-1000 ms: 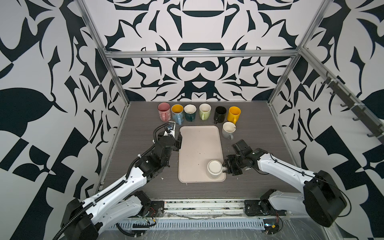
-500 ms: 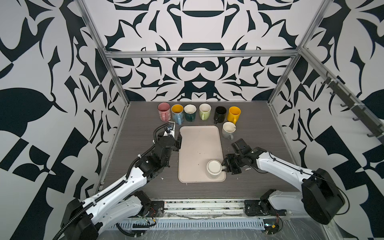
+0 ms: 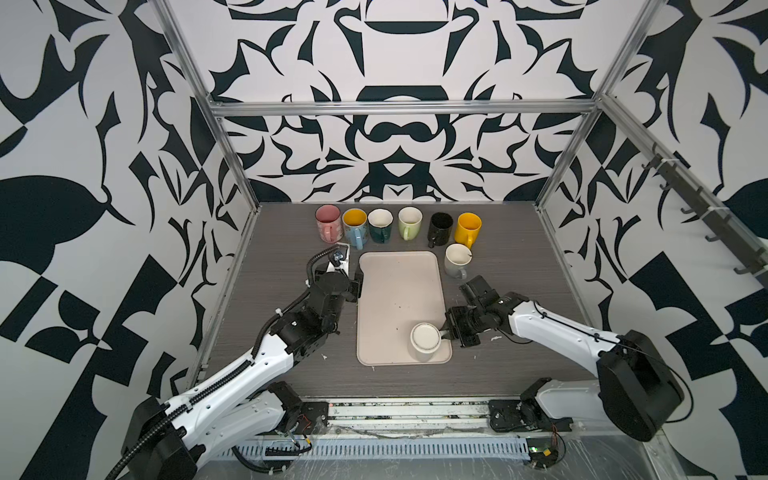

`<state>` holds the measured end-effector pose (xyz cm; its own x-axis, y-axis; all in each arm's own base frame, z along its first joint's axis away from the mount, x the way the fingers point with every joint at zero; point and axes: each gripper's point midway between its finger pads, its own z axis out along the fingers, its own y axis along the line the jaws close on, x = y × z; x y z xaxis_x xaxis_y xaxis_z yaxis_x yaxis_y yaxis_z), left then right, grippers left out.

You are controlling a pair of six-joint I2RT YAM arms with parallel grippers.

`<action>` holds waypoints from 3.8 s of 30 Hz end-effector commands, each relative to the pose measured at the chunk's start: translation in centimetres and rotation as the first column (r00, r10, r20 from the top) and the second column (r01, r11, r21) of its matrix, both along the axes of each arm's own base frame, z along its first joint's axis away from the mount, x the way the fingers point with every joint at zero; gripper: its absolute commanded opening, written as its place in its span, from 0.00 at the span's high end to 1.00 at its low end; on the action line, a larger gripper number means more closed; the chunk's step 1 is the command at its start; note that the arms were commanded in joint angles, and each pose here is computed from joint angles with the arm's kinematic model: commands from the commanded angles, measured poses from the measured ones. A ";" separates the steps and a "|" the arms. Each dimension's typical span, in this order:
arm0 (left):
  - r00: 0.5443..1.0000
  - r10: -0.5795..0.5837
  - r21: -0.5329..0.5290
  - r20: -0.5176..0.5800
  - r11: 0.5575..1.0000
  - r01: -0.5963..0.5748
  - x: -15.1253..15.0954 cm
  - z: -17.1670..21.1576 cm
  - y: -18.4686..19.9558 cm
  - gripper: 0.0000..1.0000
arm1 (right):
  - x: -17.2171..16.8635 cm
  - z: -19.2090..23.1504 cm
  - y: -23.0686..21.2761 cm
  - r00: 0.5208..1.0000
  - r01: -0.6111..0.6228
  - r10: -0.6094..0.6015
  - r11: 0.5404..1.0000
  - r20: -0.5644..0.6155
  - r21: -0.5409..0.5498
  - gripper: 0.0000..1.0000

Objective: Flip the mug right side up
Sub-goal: 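Close the right gripper on the white mug's handle and lift it off the tray, then rotate the white mug upright with the right gripper while the left gripper approaches, then grasp the white mug's handle with the left gripper while the right holds it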

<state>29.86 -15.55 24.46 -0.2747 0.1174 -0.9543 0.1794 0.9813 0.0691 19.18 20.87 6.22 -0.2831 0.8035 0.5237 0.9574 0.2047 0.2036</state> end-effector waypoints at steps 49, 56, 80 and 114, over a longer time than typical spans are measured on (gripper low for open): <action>0.800 -0.546 -0.529 -0.251 0.769 0.359 -1.9 7.3 -8.9 0.29 | 8.3 21.4 6.2 -0.441 0.086 0.803 0.482 0.400 -0.872 1.00; 0.676 -0.644 -0.597 -0.359 0.715 0.364 -2.6 6.4 -10.8 0.30 | 7.0 23.1 7.3 -0.496 0.311 0.857 0.326 0.140 -0.893 1.00; 0.515 -0.673 -0.622 -0.531 0.723 0.303 -5.0 5.4 -10.6 0.37 | 7.1 26.0 10.3 -0.026 0.838 0.849 -0.269 -0.528 -0.474 1.00; 0.603 -0.531 -0.565 -0.596 0.810 0.155 -2.2 2.9 -8.8 0.53 | 7.1 27.5 14.2 0.018 0.878 0.805 -0.296 -0.592 -0.375 1.00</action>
<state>27.74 -24.23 27.73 -0.8794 0.0162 -0.4758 0.3372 0.7267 -0.5985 27.01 35.97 27.62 0.3985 -0.8281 -0.3944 0.0321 0.4423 -0.8963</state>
